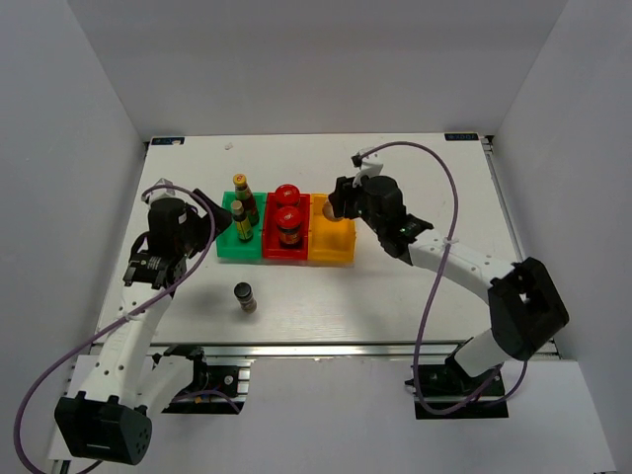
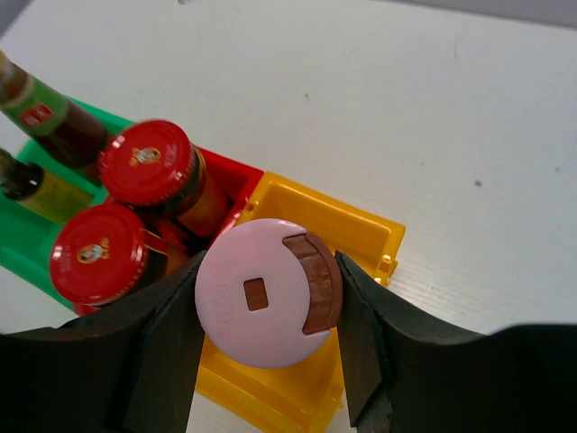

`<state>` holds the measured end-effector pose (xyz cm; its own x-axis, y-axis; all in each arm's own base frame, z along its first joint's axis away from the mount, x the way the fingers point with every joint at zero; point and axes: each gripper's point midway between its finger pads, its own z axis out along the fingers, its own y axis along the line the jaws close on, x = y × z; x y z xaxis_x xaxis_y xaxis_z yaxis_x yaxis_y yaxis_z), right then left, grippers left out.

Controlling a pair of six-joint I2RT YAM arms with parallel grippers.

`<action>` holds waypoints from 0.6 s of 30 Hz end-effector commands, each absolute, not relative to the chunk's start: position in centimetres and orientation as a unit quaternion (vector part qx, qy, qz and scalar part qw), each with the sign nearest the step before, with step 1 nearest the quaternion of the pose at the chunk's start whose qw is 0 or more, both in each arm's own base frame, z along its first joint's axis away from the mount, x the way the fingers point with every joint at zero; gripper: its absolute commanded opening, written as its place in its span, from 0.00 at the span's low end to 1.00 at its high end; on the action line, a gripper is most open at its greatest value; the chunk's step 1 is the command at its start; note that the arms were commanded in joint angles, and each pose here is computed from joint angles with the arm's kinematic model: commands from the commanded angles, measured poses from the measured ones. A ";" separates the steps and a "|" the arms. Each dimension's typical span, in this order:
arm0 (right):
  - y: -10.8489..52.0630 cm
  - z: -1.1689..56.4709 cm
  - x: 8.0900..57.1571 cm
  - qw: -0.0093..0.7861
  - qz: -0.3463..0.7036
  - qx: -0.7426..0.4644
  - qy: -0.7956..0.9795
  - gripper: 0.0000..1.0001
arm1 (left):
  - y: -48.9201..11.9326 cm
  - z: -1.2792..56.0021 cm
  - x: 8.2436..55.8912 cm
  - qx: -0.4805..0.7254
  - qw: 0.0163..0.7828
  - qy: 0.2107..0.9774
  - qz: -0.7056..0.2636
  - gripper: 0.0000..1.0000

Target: Organize the condiment bottles

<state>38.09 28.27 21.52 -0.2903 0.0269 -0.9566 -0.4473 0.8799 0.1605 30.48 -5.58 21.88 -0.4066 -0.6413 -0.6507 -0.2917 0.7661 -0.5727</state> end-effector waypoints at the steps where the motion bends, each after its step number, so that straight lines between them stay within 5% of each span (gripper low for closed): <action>1: 28.8 21.3 39.8 0.581 0.210 -0.123 0.777 0.20 | -6.4 22.2 30.0 -0.264 0.462 0.820 -0.208 0.98; 9: 29.5 16.4 42.8 0.559 0.157 -0.123 0.805 0.20 | -5.7 19.4 28.0 -0.270 0.418 0.850 -0.173 0.98; 18: 30.7 13.9 44.2 0.550 0.160 -0.120 0.811 0.34 | -6.0 14.5 25.1 -0.238 0.341 0.898 -0.142 0.98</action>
<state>42.04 29.58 10.19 -0.4515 -0.1026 -0.8864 -0.3835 0.9193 0.0889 26.41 -5.80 15.88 -0.5935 -0.5681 -0.5701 -0.3433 0.8194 -0.4590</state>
